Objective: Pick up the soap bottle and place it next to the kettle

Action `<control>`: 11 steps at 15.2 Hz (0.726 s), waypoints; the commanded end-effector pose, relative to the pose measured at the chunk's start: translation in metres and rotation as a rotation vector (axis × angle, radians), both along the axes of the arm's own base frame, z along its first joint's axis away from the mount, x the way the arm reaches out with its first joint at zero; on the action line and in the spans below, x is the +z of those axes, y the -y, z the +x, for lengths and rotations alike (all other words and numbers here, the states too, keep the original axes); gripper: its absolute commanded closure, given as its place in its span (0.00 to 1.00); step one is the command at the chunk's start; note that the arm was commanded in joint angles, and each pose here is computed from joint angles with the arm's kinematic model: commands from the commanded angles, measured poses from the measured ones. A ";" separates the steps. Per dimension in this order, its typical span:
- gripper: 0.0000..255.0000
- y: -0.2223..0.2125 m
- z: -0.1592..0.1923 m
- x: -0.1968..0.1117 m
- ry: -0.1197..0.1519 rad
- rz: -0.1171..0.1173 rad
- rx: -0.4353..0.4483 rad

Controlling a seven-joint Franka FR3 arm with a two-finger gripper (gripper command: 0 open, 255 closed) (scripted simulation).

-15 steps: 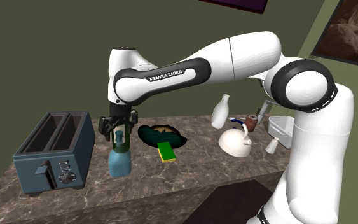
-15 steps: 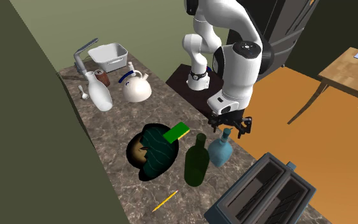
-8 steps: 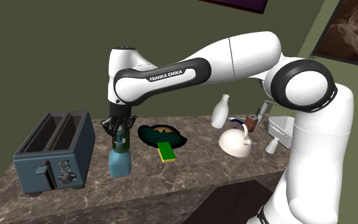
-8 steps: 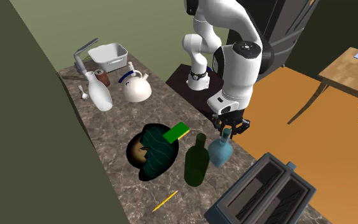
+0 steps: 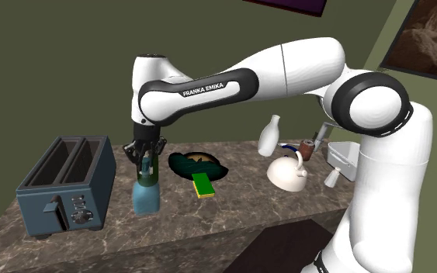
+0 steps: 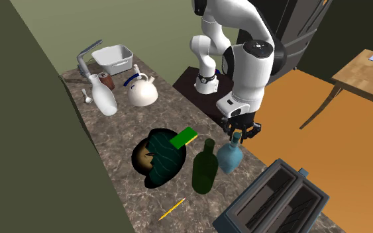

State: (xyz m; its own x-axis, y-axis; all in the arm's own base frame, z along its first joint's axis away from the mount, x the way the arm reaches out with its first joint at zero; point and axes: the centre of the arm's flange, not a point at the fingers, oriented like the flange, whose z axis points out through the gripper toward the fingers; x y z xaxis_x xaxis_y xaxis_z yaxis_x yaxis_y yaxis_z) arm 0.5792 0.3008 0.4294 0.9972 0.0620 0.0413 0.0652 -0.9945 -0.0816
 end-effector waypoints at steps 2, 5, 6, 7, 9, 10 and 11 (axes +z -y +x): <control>1.00 0.000 0.000 0.014 0.000 0.000 0.000; 1.00 0.000 0.000 0.030 0.001 0.000 0.000; 1.00 0.000 0.000 0.035 0.001 0.000 0.000; 1.00 0.000 0.000 0.041 0.001 0.000 0.000; 1.00 0.000 0.000 0.051 0.001 0.000 0.000; 1.00 0.000 0.000 0.056 0.001 0.000 0.000; 1.00 0.000 0.000 0.062 0.001 0.000 0.000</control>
State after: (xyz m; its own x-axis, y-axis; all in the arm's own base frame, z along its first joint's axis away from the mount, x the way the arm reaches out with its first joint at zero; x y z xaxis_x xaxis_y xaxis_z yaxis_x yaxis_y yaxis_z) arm 0.5793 0.3011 0.4853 0.9972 0.0620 0.0415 0.0652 -0.9945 -0.0816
